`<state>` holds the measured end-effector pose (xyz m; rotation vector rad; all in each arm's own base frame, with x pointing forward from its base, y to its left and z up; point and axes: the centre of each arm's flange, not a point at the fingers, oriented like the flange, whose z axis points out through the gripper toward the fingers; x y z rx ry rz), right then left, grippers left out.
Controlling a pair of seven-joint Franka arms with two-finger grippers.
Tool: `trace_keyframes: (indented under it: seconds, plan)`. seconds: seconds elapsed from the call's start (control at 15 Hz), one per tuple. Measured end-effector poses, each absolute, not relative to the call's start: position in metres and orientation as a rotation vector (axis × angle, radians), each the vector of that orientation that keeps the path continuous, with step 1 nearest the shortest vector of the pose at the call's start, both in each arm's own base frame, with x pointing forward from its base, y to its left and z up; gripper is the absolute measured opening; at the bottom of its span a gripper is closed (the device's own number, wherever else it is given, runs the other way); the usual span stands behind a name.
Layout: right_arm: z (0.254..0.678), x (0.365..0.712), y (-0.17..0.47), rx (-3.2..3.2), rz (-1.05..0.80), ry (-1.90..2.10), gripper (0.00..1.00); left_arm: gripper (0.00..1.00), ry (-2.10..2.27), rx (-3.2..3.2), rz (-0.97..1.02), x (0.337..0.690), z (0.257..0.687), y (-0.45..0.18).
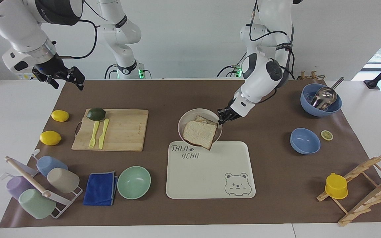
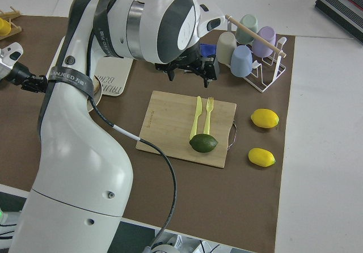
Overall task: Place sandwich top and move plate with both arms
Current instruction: 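Slide the plate with the left gripper onto the bear-print tray, then release the plate and pull the left gripper back from the tray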
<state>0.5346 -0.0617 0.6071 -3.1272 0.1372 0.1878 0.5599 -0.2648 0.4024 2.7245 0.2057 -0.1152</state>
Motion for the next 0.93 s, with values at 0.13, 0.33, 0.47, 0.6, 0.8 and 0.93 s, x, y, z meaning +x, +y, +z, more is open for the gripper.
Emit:
trace_keyframes:
  seconds: [0.13,0.33,0.47,0.6,0.8,0.93]
  plan:
    - [0.608,0.535,-0.058,-3.128,0.186,0.127,1.00,0.04,0.227,2.711,-0.117,0.589,0.396,-0.262]
    - [0.608,0.535,-0.056,-3.129,0.186,0.121,1.00,0.04,0.237,2.698,-0.111,0.631,0.378,-0.262]
    - [0.608,0.535,-0.055,-3.129,0.186,0.118,1.00,0.04,0.198,2.711,-0.105,0.649,0.358,-0.263]
    - [0.608,0.535,-0.054,-3.129,0.186,0.116,1.00,0.04,0.132,2.715,-0.096,0.658,0.346,-0.260]
    - [0.608,0.535,-0.054,-3.129,0.189,0.116,1.00,0.04,0.072,2.716,-0.087,0.660,0.341,-0.260]
    - [0.607,0.535,-0.054,-3.129,0.190,0.116,1.00,0.04,0.065,2.717,-0.087,0.659,0.340,-0.261]
